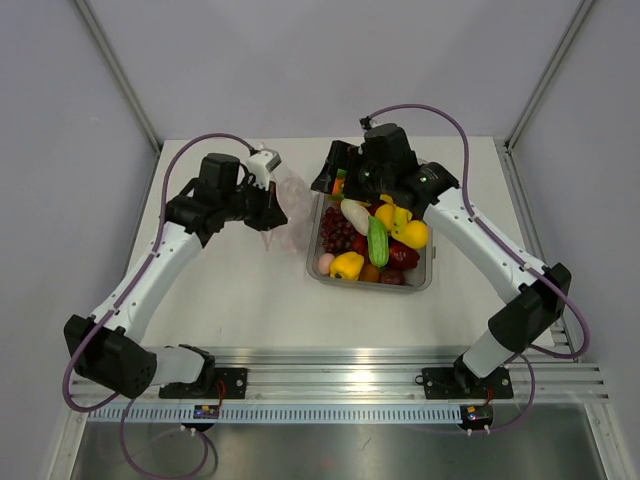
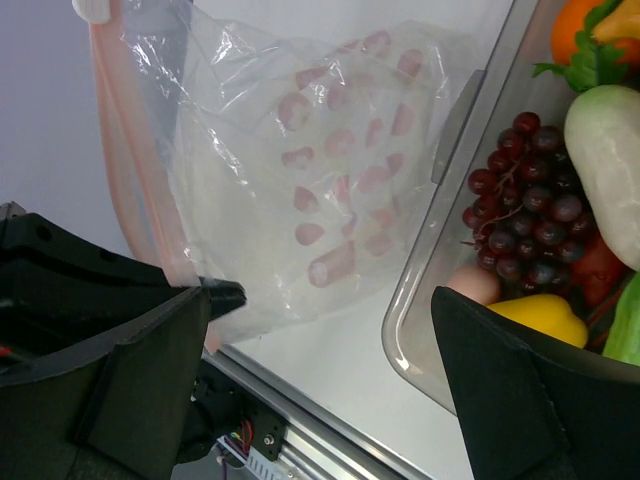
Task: Place the food in the zip-top bag and seal the zipper
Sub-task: Open the zipper of the food storage bag.
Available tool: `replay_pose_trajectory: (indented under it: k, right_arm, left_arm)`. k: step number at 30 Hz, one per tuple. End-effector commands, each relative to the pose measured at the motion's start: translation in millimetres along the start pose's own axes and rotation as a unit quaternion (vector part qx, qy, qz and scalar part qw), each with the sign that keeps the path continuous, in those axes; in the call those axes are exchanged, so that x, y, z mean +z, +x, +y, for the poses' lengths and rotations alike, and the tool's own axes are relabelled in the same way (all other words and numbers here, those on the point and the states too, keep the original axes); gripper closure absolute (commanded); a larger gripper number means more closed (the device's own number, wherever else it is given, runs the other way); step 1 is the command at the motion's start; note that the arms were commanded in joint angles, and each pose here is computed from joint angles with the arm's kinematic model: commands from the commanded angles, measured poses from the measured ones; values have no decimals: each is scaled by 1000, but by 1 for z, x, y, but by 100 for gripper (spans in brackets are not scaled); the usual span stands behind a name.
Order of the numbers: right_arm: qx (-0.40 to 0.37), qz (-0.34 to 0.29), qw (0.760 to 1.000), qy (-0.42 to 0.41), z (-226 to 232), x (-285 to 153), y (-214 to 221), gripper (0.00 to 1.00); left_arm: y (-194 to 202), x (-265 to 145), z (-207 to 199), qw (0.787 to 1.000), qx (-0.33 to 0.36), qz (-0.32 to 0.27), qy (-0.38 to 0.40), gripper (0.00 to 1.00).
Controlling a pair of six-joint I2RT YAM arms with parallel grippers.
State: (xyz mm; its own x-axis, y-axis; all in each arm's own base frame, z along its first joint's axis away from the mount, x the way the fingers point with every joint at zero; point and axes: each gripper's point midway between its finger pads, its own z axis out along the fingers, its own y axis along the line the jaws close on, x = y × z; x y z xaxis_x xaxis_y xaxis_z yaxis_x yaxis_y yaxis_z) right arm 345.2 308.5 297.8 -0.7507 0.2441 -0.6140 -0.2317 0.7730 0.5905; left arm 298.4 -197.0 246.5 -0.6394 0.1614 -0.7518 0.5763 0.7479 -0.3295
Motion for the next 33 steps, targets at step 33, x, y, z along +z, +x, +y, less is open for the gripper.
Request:
replay_pose_trajectory:
  k: [33]
  right_arm:
    - [-5,15,998,-61,43,31,22,28]
  left_arm:
    - [-26,12,-67,978,17,-41,205,100]
